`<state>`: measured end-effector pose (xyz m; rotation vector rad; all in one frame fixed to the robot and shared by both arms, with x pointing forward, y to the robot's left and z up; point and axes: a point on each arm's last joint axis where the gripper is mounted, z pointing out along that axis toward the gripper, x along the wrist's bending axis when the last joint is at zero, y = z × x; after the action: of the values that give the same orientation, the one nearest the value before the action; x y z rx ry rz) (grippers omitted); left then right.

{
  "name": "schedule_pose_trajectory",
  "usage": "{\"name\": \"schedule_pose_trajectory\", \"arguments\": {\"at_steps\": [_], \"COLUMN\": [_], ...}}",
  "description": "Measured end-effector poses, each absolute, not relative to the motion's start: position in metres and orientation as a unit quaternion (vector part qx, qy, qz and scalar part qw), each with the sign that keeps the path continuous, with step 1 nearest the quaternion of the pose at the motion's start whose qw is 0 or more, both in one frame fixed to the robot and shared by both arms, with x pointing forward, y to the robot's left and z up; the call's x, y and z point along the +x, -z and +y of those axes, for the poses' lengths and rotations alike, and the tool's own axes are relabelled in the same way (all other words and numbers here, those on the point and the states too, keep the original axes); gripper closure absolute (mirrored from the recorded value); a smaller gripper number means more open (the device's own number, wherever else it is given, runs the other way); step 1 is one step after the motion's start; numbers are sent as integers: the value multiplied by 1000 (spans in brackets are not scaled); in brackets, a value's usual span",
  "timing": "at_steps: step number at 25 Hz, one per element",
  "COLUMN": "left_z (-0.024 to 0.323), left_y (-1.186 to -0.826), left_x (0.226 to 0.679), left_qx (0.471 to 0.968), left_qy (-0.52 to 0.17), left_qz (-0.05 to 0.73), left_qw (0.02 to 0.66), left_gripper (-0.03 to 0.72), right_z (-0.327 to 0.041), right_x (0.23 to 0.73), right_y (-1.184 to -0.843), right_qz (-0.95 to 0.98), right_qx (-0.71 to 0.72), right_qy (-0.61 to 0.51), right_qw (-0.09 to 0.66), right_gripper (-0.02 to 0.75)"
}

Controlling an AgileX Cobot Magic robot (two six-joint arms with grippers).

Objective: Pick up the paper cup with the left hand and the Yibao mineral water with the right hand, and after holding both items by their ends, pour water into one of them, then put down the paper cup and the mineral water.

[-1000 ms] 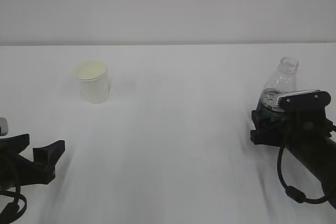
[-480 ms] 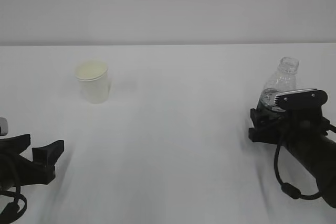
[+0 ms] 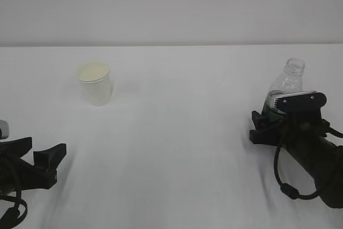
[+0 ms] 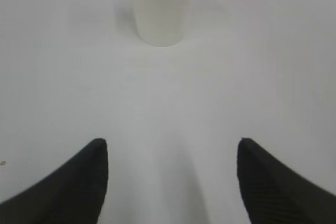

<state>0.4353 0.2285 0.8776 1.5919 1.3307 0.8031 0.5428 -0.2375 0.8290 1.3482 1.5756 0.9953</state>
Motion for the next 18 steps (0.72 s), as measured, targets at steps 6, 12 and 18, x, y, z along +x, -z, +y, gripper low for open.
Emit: {"name": "schedule_pose_trajectory", "arguments": {"at_steps": [6, 12, 18], "left_z": [228, 228, 228], "left_y": [-878, -878, -878], "left_x": [435, 435, 435], "left_qx": [642, 642, 642], "left_qy": [-324, -324, -324], "left_qz": [536, 536, 536], "left_qw": [442, 442, 442], "left_gripper": [133, 134, 137], "right_z": [-237, -237, -238], "right_x": [548, 549, 549], "right_y": [-830, -830, -830], "right_qz": [619, 617, 617], "right_qx": [536, 537, 537], "right_qy": [-399, -397, -396], "right_qw": [413, 416, 417], "right_gripper": [146, 146, 164]}}
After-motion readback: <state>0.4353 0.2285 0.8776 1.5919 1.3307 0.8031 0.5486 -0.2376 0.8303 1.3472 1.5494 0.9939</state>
